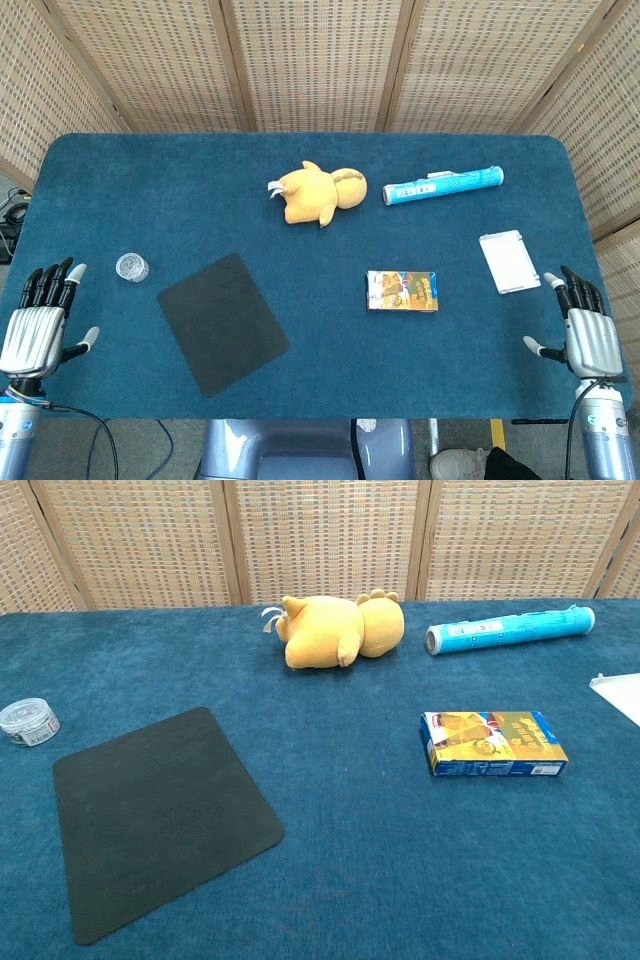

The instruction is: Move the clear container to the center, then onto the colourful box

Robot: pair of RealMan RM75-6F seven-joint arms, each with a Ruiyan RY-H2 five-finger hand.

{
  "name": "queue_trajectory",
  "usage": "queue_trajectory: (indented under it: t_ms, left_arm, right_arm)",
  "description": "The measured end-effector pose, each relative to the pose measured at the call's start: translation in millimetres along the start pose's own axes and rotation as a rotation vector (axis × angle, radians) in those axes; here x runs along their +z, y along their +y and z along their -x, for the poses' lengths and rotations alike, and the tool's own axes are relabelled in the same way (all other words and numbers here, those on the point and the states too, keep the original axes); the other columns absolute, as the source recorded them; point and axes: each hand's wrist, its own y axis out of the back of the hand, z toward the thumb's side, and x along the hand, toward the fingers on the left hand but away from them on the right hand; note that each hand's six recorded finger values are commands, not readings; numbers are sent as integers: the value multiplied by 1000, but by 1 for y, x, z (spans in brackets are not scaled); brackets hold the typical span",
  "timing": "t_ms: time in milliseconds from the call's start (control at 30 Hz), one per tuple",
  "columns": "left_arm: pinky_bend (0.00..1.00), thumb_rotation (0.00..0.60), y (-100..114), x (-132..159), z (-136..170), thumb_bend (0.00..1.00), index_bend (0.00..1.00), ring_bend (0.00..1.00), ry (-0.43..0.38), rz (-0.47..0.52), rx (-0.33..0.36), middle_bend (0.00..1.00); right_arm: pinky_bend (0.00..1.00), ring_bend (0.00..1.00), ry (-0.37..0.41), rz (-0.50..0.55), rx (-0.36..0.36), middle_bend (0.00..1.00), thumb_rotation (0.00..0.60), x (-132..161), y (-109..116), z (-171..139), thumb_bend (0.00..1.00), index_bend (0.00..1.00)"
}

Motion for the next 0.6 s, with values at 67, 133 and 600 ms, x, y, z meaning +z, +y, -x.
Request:
queue_trajectory:
  t_ms: [67,133,600]
  left_arm:
    - [0,600,0,0,0,268,0,0,1,-2,2,0]
    - [0,600,0,-1,0,269,0,0,2,-1,2,0]
    - [0,600,0,-1,0,266,0,0,1,10,-2,0]
  right_arm:
    - [24,0,3,0,0,0,600,0,0,0,12,115]
    - [23,0,7,2,-2,0,600,1,0,0,12,115]
    - [23,0,6,11,-3,0,600,1,2,-1,12,114]
